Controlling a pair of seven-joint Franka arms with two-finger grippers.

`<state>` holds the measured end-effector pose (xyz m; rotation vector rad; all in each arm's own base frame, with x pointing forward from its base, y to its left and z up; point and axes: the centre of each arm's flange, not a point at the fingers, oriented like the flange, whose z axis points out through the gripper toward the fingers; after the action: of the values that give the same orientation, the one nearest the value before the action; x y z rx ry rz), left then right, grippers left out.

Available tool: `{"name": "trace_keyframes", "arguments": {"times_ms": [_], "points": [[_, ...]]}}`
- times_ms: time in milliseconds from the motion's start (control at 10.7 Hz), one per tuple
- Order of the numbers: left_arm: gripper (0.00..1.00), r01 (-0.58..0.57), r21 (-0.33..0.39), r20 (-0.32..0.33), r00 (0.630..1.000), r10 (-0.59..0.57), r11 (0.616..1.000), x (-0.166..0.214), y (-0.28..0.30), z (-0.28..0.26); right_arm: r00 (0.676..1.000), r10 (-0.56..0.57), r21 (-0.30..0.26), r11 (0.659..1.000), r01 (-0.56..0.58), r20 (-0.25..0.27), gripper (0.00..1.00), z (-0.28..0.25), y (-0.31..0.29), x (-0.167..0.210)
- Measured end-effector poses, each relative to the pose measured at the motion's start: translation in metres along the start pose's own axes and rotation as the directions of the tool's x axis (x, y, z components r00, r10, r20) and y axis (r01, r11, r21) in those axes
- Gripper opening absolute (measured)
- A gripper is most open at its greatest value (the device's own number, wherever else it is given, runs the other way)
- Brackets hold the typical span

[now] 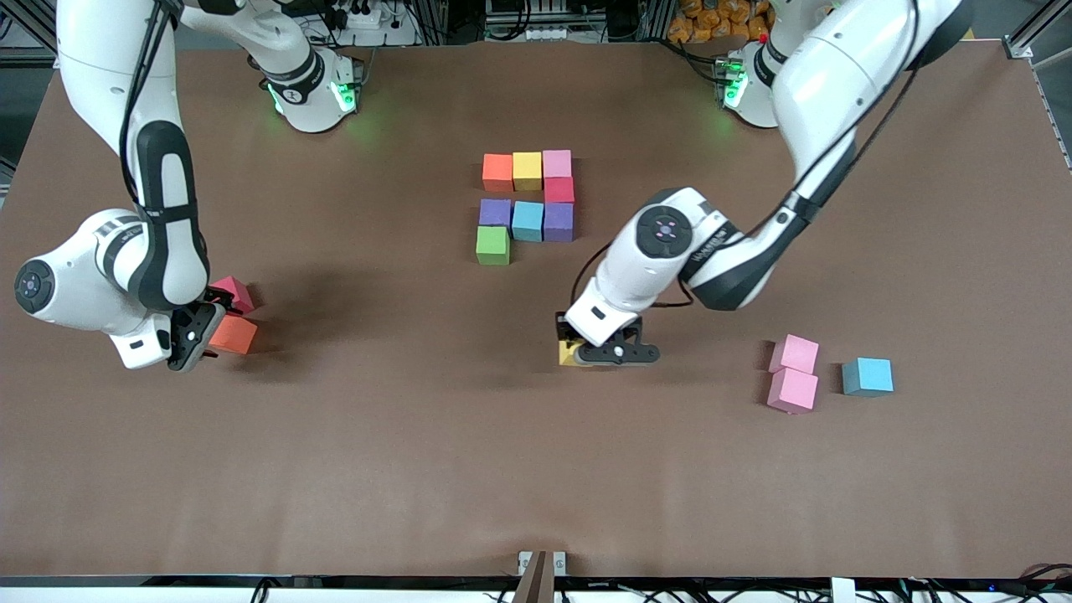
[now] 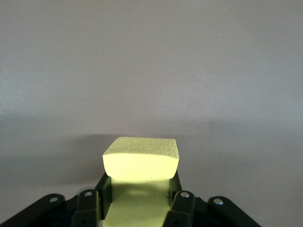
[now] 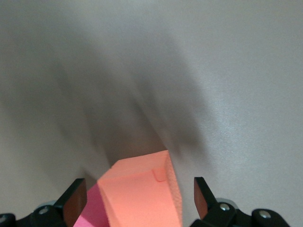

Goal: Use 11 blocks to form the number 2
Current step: 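Lower the yellow cube below green while the right gripper grasps orange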

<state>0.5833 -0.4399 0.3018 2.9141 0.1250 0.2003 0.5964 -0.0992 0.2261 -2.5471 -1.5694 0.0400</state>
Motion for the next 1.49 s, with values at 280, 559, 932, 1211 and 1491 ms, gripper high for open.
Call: {"name": "trace_keyframes", "arguments": {"times_ms": [280, 559, 932, 1211, 1491], "points": [[0.5, 0.077, 0.035, -0.035, 0.997, -0.075, 0.996, -0.027, 0.04, 0.022, 1.0, 0.005, 0.003, 1.0, -0.005, 0.026, 1.0, 0.014, 0.006, -0.01], [0.5, 0.077, 0.079, -0.082, 0.994, -0.07, 0.994, -0.052, 0.066, 0.041, 1.0, 0.016, 0.015, 1.0, -0.016, 0.021, 1.0, 0.015, 0.007, -0.016], [0.5, 0.048, 0.106, -0.108, 0.993, -0.036, 0.993, -0.081, 0.089, 0.052, 1.0, 0.026, 0.113, 0.993, -0.027, 0.004, 1.0, 0.016, 0.0, -0.009], [0.5, 0.001, 0.141, -0.14, 0.99, 0.019, 0.99, -0.117, 0.112, 0.063, 1.0, 0.029, 0.144, 0.989, -0.029, -0.002, 1.0, 0.016, -0.002, -0.01], [0.5, 0.0, 0.14, -0.141, 0.99, 0.02, 0.99, -0.14, 0.127, 0.065, 1.0, 0.017, 0.125, 0.992, -0.016, -0.001, 1.0, 0.016, 0.003, -0.02]]}}
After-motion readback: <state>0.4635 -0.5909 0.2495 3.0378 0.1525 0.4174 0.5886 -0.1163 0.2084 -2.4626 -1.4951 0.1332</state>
